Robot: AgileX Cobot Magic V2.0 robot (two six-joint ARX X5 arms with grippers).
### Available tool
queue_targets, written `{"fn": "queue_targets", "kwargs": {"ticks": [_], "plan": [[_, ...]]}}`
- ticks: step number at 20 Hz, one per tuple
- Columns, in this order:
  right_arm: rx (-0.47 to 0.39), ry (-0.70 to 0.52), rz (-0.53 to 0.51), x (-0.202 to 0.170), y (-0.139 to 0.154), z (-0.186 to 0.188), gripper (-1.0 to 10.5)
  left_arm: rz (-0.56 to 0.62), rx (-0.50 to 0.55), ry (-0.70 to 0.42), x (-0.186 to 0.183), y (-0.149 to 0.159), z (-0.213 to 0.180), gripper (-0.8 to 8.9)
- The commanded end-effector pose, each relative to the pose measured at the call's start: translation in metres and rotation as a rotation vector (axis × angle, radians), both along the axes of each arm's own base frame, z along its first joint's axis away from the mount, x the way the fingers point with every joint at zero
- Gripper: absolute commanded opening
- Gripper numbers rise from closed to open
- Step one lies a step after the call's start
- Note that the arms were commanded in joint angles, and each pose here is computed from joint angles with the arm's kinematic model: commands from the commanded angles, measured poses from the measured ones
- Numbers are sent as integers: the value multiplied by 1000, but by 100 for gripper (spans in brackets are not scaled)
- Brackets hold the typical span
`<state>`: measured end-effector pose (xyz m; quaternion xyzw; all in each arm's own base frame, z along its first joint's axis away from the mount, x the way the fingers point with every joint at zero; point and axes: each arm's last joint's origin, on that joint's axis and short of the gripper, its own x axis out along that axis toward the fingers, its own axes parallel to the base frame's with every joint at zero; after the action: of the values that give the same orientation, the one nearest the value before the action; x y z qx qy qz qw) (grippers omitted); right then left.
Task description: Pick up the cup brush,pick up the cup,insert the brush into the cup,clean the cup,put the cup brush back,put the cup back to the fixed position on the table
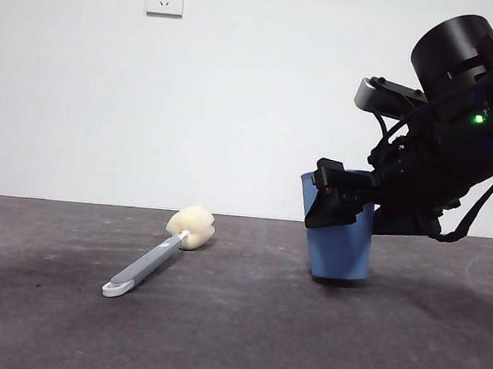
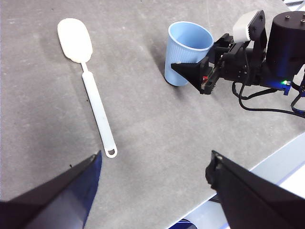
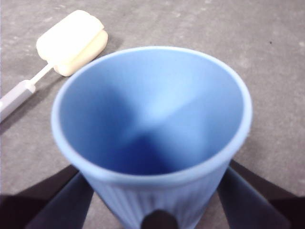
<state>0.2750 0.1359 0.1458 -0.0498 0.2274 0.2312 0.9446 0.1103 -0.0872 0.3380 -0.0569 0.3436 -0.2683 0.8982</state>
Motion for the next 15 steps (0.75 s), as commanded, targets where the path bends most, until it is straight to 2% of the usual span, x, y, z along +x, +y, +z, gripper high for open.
{"fn": "queue_targets", "kwargs": {"ticks": [1,5,6,9,11,14,15], "plan": [[-25,13,7,0,-2,-8,-17,-2,9,-2,0,0,-2,377],[-57,86,8,-4,-3,-15,9,-3,9,-2,0,0,-2,377],[-68,109,8,-5,-4,-17,62,-3,10,0,0,0,-2,377],[-82,155,4,-8,-5,-20,326,-3,17,8,0,1,-3,377],[-82,172,0,-9,-6,-19,444,-3,21,13,-1,1,-4,377],[-69,150,-2,-10,-6,-11,544,-3,25,19,-1,1,-4,377],[-63,137,-2,-11,-6,-7,545,-3,25,19,-1,1,-4,377]]}}
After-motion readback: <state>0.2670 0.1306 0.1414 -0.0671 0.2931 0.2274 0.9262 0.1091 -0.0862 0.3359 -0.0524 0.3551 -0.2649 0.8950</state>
